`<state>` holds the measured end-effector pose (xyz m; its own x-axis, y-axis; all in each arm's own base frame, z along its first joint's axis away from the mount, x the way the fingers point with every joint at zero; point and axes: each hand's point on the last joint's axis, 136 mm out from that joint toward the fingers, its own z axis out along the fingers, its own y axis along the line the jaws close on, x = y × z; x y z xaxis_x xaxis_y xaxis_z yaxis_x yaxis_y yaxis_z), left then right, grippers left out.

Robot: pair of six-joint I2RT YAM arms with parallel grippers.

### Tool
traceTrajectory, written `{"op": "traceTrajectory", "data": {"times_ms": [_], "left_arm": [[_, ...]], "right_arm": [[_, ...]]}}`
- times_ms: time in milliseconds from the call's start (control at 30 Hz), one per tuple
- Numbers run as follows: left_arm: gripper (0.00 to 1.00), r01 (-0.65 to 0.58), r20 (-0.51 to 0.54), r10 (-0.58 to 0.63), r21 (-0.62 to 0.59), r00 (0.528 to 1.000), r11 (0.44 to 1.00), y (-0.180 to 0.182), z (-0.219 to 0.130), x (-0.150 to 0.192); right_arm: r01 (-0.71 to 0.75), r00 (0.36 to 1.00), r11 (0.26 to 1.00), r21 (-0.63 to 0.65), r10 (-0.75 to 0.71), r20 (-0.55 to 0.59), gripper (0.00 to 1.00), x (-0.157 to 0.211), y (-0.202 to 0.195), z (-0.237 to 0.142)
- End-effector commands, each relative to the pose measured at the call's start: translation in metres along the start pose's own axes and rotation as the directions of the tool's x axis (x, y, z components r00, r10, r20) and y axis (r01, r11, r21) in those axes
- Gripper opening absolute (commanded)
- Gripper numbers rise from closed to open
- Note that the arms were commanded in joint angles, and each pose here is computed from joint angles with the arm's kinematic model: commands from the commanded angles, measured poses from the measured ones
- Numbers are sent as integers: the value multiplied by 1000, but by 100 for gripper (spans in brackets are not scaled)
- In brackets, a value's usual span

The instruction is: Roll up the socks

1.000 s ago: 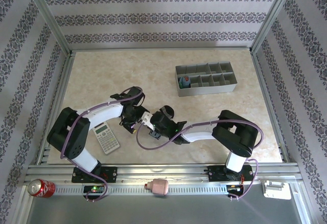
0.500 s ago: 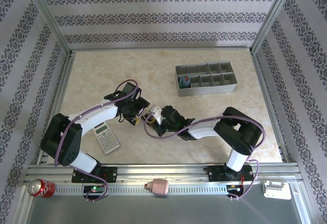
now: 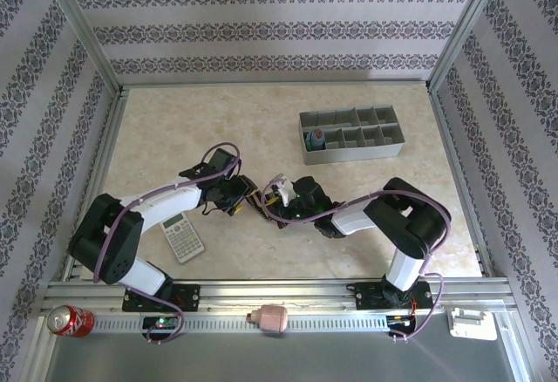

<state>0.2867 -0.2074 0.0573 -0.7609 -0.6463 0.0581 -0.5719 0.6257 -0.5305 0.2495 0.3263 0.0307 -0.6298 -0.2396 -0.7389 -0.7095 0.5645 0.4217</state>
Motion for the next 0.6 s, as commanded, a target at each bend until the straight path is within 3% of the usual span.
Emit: {"op": "traceTrajectory", "data": {"times_ms": [0, 567], "left_arm": [[62, -94, -11, 95, 79, 995, 992, -21, 8, 8], [64, -231, -44, 234, 69, 971, 971, -34, 34, 25]], "right_arm": [[-229, 837, 945, 235, 314, -449, 0, 165, -40, -37], [-449, 766, 858, 250, 514, -387, 0, 180, -52, -43]]}}
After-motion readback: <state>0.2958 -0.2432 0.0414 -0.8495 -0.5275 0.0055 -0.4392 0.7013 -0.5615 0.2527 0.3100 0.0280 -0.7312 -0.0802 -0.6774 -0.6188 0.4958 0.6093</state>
